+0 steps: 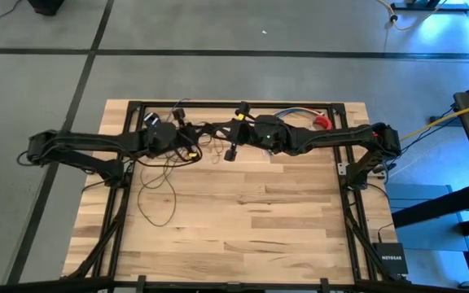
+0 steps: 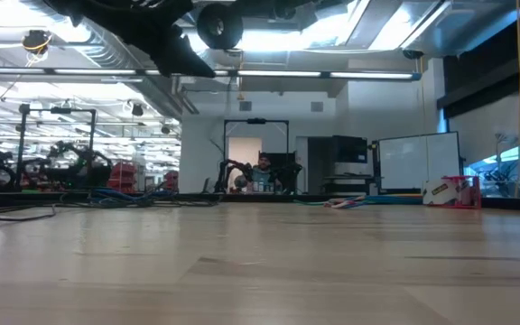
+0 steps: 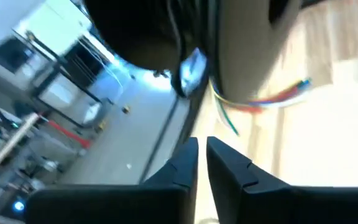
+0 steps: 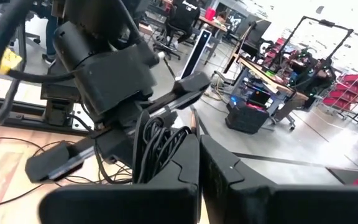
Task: Coiling cords
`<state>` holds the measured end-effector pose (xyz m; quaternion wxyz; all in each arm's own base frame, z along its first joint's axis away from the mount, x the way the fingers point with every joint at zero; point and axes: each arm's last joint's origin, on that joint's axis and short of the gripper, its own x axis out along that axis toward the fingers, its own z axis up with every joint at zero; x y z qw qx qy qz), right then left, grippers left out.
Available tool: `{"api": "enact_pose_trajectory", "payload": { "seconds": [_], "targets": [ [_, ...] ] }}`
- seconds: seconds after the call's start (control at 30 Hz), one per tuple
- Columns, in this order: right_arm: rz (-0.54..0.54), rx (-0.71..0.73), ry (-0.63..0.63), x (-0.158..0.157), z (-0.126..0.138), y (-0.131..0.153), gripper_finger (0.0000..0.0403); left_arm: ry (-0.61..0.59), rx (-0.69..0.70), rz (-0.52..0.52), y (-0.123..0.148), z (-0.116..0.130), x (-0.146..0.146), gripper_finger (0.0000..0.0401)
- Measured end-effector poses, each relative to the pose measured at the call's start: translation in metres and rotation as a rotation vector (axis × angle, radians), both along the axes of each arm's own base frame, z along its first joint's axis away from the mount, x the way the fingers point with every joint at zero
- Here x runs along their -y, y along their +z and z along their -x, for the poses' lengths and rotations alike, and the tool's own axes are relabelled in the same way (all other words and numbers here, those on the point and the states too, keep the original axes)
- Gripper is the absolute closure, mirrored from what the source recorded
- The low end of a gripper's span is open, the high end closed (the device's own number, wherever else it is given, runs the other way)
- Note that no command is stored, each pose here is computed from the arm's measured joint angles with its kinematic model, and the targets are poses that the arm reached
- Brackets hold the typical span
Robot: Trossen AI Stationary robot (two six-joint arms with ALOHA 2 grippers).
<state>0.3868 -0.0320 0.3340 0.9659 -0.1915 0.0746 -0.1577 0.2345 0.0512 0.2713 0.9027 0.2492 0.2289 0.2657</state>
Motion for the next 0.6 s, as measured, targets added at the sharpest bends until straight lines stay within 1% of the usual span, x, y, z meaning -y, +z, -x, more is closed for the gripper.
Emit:
{"api": "enact_pose_trajectory", "payload": {
  "seconds": [0.07, 0.17, 0.27, 0.37, 0.47, 0.53, 0.6],
  "targets": [
    [0.006, -0.001, -0.001, 0.000, 0.000, 0.000, 0.0397, 0.007, -0.027, 0.039, -0.002, 0.005, 0.002, 0.0359],
    [0.008, -0.002, -0.003, 0.001, 0.000, 0.000, 0.0397, 0.033, -0.022, 0.114, -0.004, 0.010, 0.003, 0.0340],
    [0.007, -0.010, -0.004, 0.001, 0.000, 0.000, 0.0397, 0.047, -0.033, 0.146, -0.005, 0.016, 0.004, 0.0318],
    [0.008, -0.024, -0.005, 0.001, 0.001, -0.002, 0.0397, 0.032, -0.027, 0.140, 0.001, 0.022, 0.008, 0.0295],
    [0.012, -0.034, 0.009, 0.001, 0.001, -0.002, 0.0397, -0.004, -0.002, 0.100, 0.013, 0.035, 0.013, 0.0279],
    [0.013, -0.044, 0.021, 0.000, 0.001, -0.003, 0.0397, -0.024, 0.056, 0.071, 0.025, 0.046, 0.016, 0.0275],
    [0.016, -0.051, 0.027, 0.000, 0.001, -0.004, 0.0397, -0.043, 0.142, 0.054, 0.038, 0.058, 0.018, 0.0274]
  ]
}}
